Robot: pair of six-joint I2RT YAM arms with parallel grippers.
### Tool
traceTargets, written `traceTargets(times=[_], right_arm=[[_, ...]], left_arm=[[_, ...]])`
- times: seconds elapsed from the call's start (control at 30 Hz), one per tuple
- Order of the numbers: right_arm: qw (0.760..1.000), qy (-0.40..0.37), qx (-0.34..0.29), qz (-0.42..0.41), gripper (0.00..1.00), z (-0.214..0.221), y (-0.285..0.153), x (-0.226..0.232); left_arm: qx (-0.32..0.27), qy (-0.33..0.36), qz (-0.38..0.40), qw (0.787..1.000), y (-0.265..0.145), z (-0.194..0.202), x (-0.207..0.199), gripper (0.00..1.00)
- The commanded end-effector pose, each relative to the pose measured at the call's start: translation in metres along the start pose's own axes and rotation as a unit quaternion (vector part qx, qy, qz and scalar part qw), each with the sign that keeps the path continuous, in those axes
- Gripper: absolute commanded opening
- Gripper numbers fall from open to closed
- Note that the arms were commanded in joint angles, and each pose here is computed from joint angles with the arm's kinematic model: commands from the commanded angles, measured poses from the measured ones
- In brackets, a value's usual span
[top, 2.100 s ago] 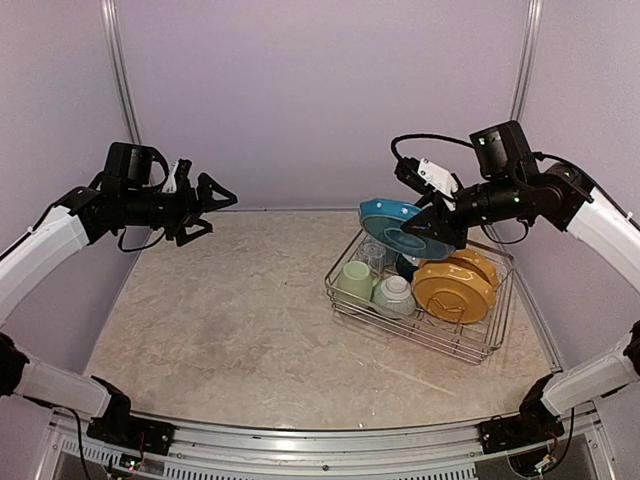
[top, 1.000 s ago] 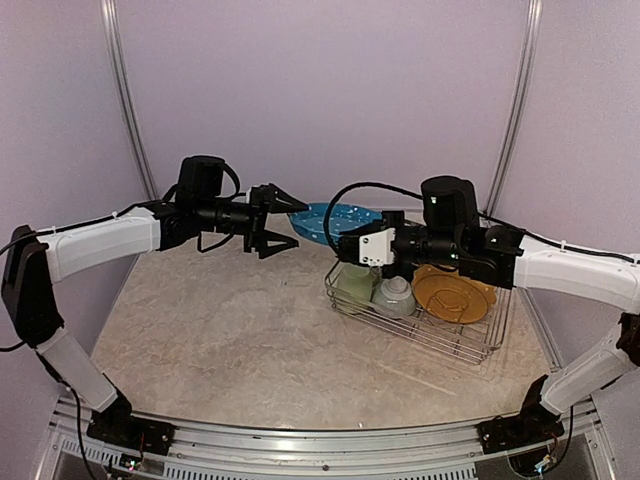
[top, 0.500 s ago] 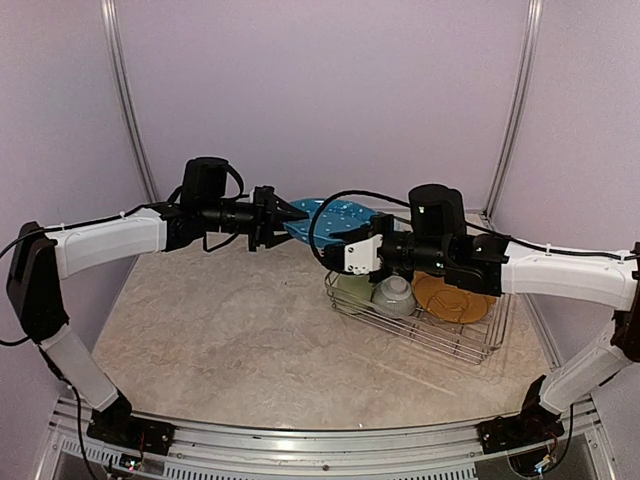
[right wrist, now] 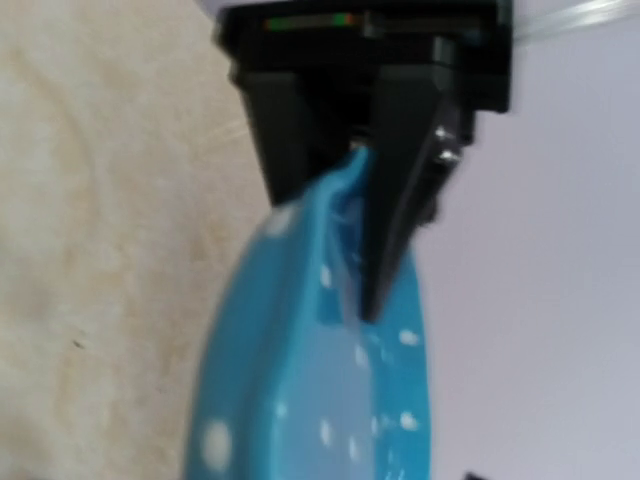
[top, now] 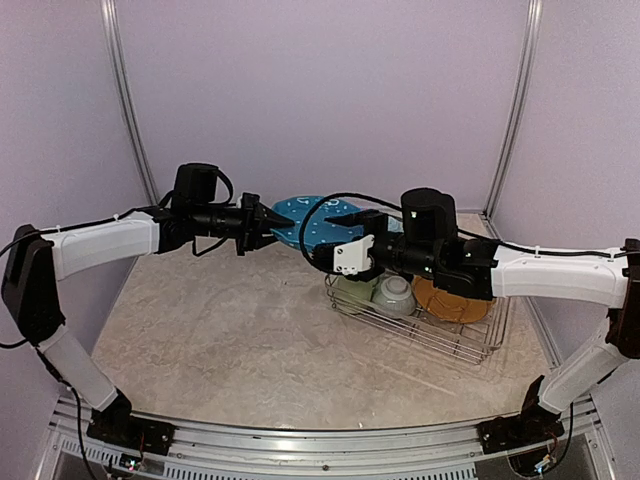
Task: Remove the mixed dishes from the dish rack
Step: Pass from the right arm to the left, then place the plate at the corner of the board.
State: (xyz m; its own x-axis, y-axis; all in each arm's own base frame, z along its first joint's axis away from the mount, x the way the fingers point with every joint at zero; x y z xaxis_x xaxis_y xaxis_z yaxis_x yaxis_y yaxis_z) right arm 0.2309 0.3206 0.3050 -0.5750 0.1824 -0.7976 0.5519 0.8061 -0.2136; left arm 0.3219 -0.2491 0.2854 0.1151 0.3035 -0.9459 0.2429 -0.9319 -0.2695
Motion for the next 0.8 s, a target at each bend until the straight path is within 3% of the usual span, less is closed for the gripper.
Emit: traceTargets(times=[0.0, 0.07, 0.27, 0.37, 0.5, 0.63, 0.77], right_arm=[[0.998, 0.026, -0.003, 0.055, 0.75, -0.007, -0.001, -0.016], [0.998, 0.039, 0.006, 0.047, 0.97, -0.006, 0.001, -0.014], [0.987, 0.142, 0.006, 0.076, 1.00, -0.006, -0.014, -0.023], [0.949, 0.271, 0.022, 0.162, 1.00, 0.000, -0.023, -0.045], [0.880, 0.377, 0.124, 0.260, 1.00, 0.018, -0.029, -0.068], [0.828, 0.442, 0.216, 0.271, 1.00, 0.035, -0.028, -0.078], [0.789, 0.504, 0.249, 0.246, 1.00, 0.042, -0.033, -0.084]], left_arm=[[-0.052, 0.054, 0.026, 0.997, -0.034, -0.014, -0.021, 0.00], [-0.064, 0.053, 0.021, 0.996, -0.043, -0.017, -0.018, 0.00], [-0.119, 0.046, -0.025, 0.992, -0.089, -0.033, 0.003, 0.00], [-0.159, 0.048, -0.067, 0.984, -0.120, -0.039, 0.015, 0.00], [-0.222, 0.052, -0.114, 0.967, -0.161, -0.050, 0.030, 0.00], [-0.271, 0.044, -0.132, 0.953, -0.186, -0.060, 0.045, 0.00], [-0.340, 0.025, -0.168, 0.925, -0.212, -0.076, 0.064, 0.00]])
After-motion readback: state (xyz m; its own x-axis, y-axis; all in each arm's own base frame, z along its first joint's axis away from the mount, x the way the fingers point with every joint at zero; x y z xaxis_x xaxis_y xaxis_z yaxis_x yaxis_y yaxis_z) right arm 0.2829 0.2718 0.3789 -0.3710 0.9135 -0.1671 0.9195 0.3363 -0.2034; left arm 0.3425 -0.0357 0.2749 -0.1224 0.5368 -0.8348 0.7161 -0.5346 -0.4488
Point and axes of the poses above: each gripper's point midway between its finger pads, its own y axis out along the fingers, its own x axis along the line the jaws close on, z = x × y, the point moved 9 cm from there along -y, back along the fingers, and after that the axes turned 14 degrees about y, right-handed, at the moved point
